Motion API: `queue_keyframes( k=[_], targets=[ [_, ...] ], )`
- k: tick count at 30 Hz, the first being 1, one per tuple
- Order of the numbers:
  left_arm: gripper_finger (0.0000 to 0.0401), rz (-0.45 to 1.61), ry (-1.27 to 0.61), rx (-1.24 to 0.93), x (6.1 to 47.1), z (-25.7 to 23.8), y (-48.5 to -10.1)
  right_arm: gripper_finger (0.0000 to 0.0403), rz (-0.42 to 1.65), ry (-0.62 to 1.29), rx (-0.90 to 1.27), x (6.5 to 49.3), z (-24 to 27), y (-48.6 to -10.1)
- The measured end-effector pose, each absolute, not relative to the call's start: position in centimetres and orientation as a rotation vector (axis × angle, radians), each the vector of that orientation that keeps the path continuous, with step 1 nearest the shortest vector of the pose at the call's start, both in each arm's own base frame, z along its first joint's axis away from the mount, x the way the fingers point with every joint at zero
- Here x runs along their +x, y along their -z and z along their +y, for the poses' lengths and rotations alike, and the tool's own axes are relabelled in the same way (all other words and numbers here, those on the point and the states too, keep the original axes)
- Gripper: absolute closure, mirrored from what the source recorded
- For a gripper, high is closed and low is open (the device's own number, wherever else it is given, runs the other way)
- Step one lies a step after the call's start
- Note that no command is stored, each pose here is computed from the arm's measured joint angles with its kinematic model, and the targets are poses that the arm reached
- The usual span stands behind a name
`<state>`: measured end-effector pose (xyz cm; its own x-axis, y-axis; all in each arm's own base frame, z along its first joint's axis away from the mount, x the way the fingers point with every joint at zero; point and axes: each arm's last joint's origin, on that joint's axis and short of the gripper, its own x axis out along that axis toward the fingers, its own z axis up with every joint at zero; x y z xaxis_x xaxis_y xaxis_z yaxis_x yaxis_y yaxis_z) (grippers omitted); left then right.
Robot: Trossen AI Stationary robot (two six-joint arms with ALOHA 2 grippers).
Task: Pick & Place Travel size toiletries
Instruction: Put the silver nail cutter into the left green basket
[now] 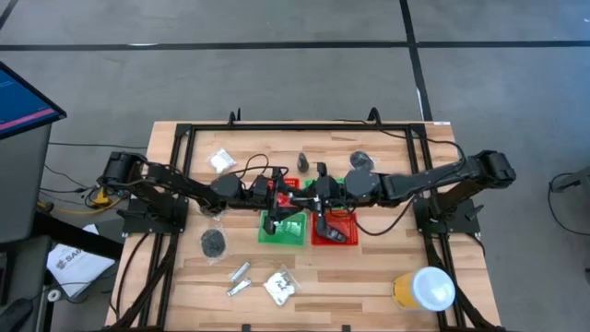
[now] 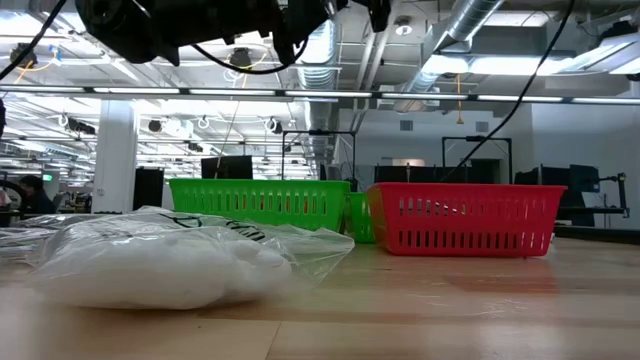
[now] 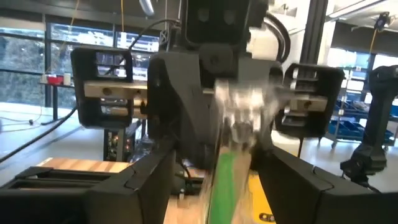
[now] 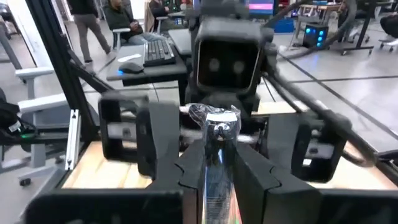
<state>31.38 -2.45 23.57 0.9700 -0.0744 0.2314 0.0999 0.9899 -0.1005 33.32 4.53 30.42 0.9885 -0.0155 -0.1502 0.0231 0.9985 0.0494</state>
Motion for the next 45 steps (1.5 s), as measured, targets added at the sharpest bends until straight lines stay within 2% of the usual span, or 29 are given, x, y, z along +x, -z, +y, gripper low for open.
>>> queue_keyframes(
  k=[5, 11, 15, 20, 21, 30, 45],
  targets=[
    [0.0203, -0.219, 0.089, -0.113, 31.42, -2.46, -23.44, 0.0354, 0.135, 0.028, 0.054, 33.02, 4.18, -30.91],
    [0.0238, -0.219, 0.09, -0.113, 31.42, -2.46, -23.44, 0.0354, 0.132, 0.017, 0.049, 32.7, 4.48, -31.21],
    [0.0279, -0.216, 0.095, -0.124, 31.42, -2.48, -23.41, 0.0354, 0.135, 0.017, 0.049, 32.69, 4.49, -31.21],
    [0.0359, -0.198, 0.088, -0.118, 31.46, -2.46, -23.24, 0.0353, 0.154, 0.017, 0.052, 32.66, 4.47, -31.03],
    [0.0365, -0.194, 0.088, -0.116, 31.46, -2.47, -23.22, 0.0351, 0.155, 0.016, 0.055, 32.66, 4.47, -31.01],
    [0.0364, -0.183, 0.091, -0.147, 31.48, -2.46, -23.14, 0.032, 0.158, 0.016, 0.04, 32.66, 4.47, -30.99],
    [0.0364, -0.169, 0.089, -0.147, 31.49, -2.45, -23.01, 0.0315, 0.206, 0.017, 0.017, 32.48, 4.44, -30.63]
  ],
)
